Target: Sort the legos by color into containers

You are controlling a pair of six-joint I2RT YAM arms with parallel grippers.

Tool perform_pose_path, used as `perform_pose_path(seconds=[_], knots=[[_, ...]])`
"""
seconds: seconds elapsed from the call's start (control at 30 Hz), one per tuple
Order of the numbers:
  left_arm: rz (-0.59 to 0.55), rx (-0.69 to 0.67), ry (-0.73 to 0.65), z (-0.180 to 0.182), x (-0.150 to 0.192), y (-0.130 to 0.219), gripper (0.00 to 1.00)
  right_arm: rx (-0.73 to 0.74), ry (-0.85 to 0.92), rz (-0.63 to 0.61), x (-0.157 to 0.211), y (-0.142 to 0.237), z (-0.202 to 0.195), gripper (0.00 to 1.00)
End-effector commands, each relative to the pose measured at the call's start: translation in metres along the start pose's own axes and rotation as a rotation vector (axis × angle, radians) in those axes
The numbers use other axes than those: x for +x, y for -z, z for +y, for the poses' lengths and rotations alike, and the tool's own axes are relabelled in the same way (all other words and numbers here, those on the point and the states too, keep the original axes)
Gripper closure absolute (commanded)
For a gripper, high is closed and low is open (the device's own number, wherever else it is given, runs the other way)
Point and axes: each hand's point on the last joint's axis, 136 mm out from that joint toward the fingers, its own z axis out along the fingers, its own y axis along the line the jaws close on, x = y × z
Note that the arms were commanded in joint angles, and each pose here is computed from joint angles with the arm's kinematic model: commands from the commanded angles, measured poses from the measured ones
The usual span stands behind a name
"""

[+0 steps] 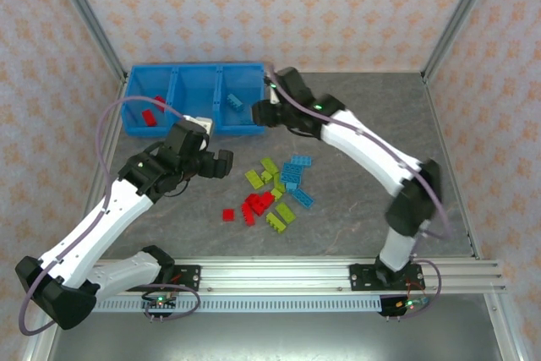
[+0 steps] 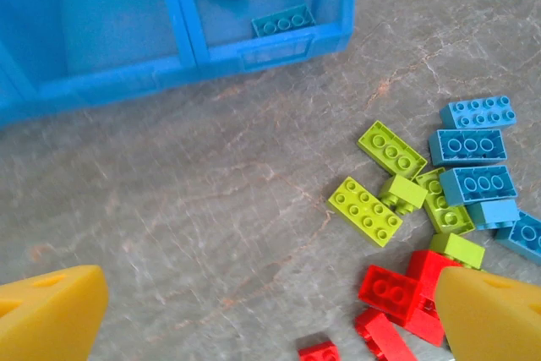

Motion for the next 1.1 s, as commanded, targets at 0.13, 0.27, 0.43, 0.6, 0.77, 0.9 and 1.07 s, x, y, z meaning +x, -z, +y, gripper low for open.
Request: perform_pose_path(seconds=[0.13,0.27,0.43,0.6,0.77,0.9,1.07], knots=[[0.242,-0.012,0.332,-0.004,0.090,-0.024,0.03,-0.152,-0.066,0.141,0.104,0.072,-0.006,0.35],[0.347,-0.029,0.331,-0.013,0.142,-0.047,0.12,-0.137,-0.095,0.207,0.144,0.078,-0.021,0.31],[0.423,0.004,0.278,-0.035,0.171,-0.073,0.19,-0.060,-0.092,0.199,0.152,0.078,-0.038,0.29],[0.445,-0.014,0.236,-0.042,0.178,-0.093,0.24,-0.056,-0.102,0.181,0.144,0.075,-0.037,0.29],[0.448,-0.061,0.208,-0.038,0.182,-0.108,0.33,-0.052,-0.117,0.181,0.144,0.075,-0.037,0.29],[0.439,-0.138,0.192,-0.024,0.188,-0.114,0.43,-0.067,-0.130,0.196,0.147,0.075,-0.035,0.29],[0.444,-0.164,0.196,-0.017,0.198,-0.118,0.57,-0.157,-0.137,0.227,0.150,0.078,-0.019,0.28]])
